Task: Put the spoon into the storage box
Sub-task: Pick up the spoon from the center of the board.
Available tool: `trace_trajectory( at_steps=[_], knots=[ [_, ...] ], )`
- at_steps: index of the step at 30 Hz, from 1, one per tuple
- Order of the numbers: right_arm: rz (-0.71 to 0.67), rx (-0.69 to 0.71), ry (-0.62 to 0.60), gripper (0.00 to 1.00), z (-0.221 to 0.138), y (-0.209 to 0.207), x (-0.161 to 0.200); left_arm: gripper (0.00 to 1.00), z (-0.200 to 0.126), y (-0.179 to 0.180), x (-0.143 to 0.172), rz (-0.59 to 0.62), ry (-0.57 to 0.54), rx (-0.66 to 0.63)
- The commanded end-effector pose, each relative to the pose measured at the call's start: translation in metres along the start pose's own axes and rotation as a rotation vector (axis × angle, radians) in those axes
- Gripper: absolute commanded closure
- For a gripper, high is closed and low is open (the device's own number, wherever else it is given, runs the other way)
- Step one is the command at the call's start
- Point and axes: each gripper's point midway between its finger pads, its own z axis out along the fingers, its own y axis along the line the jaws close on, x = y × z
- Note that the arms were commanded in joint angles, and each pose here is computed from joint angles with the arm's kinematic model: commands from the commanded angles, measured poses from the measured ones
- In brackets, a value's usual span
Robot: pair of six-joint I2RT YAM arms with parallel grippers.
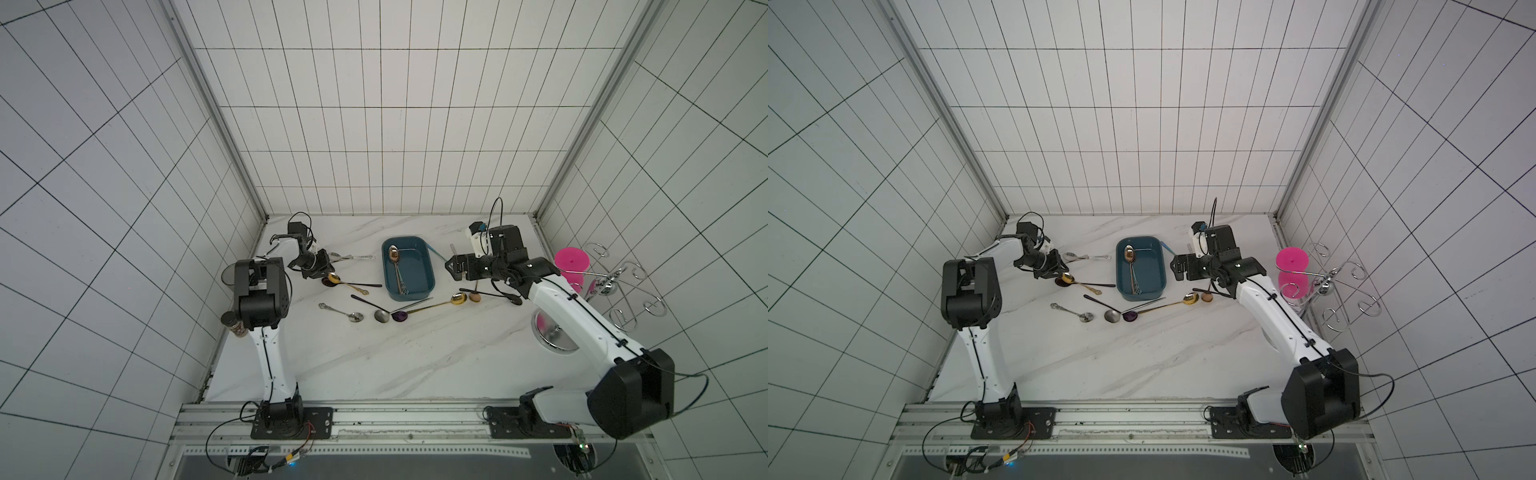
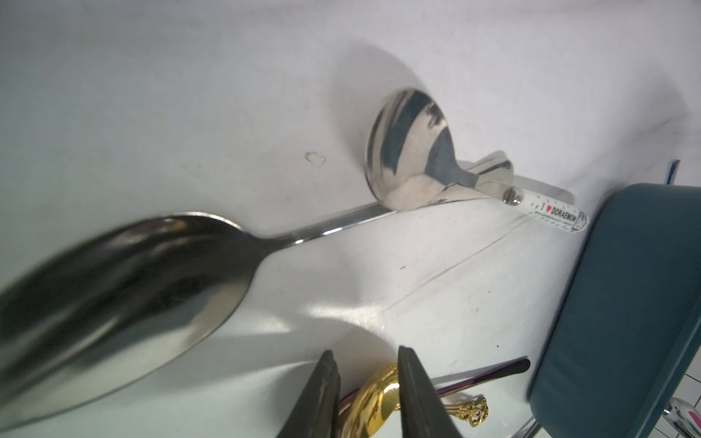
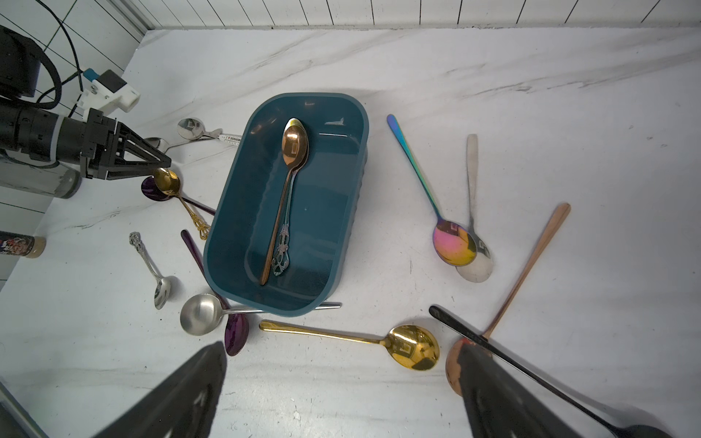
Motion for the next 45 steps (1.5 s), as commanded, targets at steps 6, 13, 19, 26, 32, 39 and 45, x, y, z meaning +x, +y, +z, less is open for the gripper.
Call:
trace_trajectory(
  at_steps=[6,13,19,26,32,39,45],
  knots=[
    [-0.010,0.011,-0.013,0.01,-0.007,0.000,-0.007,0.74,-0.013,-0.018,0.006,0.041,-0.021,0.049],
    [-0.010,0.010,-0.010,0.01,-0.006,0.000,-0.006,0.75,-0.002,-0.013,0.010,0.021,0.007,0.046],
    [-0.012,0.010,-0.009,0.01,-0.006,0.000,-0.006,0.73,0.010,-0.006,0.011,0.006,0.035,0.037],
    [-0.013,0.011,-0.006,0.01,-0.005,0.000,-0.006,0.71,0.022,-0.005,0.013,-0.001,0.062,0.070],
    [-0.015,0.012,-0.004,0.01,-0.005,-0.001,-0.006,0.77,0.027,-0.010,0.013,-0.012,0.076,0.126],
    [-0.016,0.011,-0.002,0.01,-0.004,-0.001,-0.005,0.84,0.029,-0.014,0.014,-0.026,0.090,0.181],
    [-0.014,0.012,-0.002,0.01,-0.004,-0.001,-0.005,0.97,0.026,-0.016,0.013,-0.023,0.087,0.194]
  ],
)
